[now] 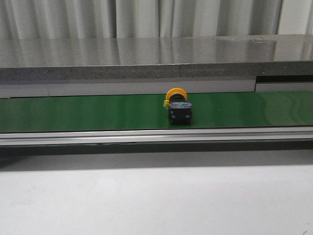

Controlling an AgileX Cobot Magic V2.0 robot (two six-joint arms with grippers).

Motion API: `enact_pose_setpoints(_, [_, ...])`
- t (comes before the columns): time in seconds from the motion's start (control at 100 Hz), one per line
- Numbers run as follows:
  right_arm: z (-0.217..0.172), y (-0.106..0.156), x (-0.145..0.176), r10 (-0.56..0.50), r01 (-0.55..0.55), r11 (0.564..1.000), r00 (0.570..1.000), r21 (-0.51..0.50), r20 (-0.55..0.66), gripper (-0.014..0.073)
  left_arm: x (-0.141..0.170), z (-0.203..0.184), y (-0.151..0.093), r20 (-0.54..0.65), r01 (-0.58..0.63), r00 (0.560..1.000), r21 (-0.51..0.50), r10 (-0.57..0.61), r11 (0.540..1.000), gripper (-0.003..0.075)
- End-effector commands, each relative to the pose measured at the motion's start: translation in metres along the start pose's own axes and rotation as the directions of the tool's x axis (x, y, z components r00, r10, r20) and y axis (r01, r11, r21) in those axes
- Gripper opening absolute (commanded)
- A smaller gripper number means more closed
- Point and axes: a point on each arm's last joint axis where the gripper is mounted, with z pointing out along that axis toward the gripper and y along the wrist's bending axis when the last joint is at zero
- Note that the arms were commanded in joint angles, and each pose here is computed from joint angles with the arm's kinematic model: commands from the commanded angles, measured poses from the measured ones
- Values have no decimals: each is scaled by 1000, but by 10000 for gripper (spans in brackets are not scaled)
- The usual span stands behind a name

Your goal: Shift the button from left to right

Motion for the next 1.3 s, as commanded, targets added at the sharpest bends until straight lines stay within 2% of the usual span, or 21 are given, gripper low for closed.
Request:
enact_pose_setpoints(0.0, [4, 3, -33, 18, -18, 1000, 999, -10, -44, -68, -15, -2, 0, 93, 10, 996, 2, -10, 1000, -20])
enact_pose_setpoints(0.19, [27, 8, -60, 68, -73, 996, 991, -42, -112, -68, -15, -2, 0, 93, 10, 996, 2, -10, 1000, -20])
enact_pose_setpoints(0.4, [48, 10, -60, 103, -114, 992, 979, -51, -178, -63, -15, -2, 0, 93, 10, 996, 2, -10, 1000, -20])
enact_pose_setpoints(0.47, [52, 10, -59, 103, -115, 992, 976, -48, -194, -33, -15, -2, 0, 93, 10, 996, 2, -10, 1000, -21])
enact_pose_setpoints(0.52, [53, 10, -59, 104, -115, 992, 975, -47, -198, 25, -15, -2, 0, 93, 10, 996, 2, -10, 1000, -20])
enact_pose_setpoints(0.59, [54, 10, -59, 105, -116, 992, 974, -47, -200, 158, -15, -2, 0, 93, 10, 996, 2, -10, 1000, -21])
enact_pose_setpoints(0.71, [54, 9, -60, 105, -116, 992, 977, -47, -187, 456, -15, -2, 0, 93, 10, 996, 2, -10, 1000, -20])
enact_pose_setpoints(0.76, [55, 9, -60, 106, -116, 992, 977, -47, -184, 553, -15, -2, 0, 93, 10, 996, 2, -10, 1000, -21])
enact_pose_setpoints(0.85, [55, 9, -61, 106, -116, 992, 979, -48, -175, 652, -15, -2, 0, 93, 10, 996, 2, -10, 1000, -20])
enact_pose_setpoints(1.06, [71, 9, -60, 104, -116, 993, 970, -39, -220, 654, -15, -2, 0, 93, 10, 996, 2, -10, 1000, -20])
enact_pose_setpoints(1.29, [122, 8, -67, 2, -24, 998, 931, -55, -365, 654, -15, -2, 0, 93, 10, 996, 2, -10, 1000, -21])
